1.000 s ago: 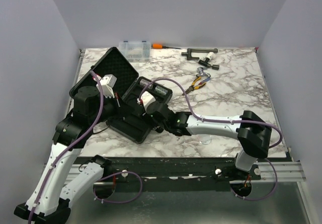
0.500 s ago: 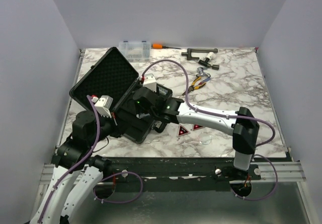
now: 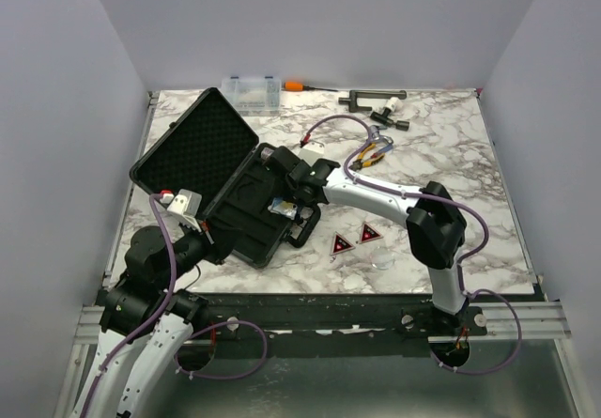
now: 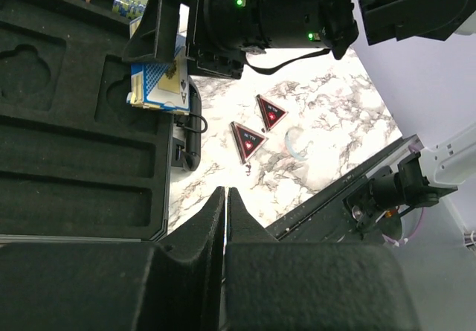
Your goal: Pack up texas hold em set
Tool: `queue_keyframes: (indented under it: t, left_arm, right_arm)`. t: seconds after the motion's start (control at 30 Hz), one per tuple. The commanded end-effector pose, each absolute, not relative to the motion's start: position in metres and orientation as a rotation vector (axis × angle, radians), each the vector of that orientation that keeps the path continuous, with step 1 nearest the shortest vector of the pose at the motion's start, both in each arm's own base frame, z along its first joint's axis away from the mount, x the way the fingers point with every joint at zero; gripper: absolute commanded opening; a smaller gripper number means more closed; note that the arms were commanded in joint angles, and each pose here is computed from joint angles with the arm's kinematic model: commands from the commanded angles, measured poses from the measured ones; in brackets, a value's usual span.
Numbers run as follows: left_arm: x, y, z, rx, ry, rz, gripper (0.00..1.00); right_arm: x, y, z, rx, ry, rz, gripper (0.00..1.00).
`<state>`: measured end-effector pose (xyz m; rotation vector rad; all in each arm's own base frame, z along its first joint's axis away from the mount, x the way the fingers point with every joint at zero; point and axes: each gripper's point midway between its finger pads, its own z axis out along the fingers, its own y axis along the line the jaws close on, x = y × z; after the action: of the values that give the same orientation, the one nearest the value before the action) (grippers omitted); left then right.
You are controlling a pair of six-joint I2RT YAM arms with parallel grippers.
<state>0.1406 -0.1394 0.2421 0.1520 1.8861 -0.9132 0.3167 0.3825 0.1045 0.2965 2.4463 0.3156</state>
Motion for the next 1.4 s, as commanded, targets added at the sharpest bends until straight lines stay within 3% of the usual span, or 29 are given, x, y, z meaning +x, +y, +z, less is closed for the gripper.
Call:
queue_keyframes:
  t: [0.0,0.8,1.37]
  left_arm:
    - [0.140,-0.142,0.246,0.166,1.861,-0.936,0.00]
    - [0.138,-0.141,0.249,0.169,1.843,-0.938,0.00]
    - [0.138,-0.142,0.249,0.169,1.844,-0.938,0.00]
  right_arm:
    - [0.312,0.397,0.100,0.415,2.484,0.382,0.00]
    - [0.339,0.399,0.080,0.648,2.457,0.365,0.01]
    - [0.314,0.395,0.050,0.648,2.590,0.304,0.01]
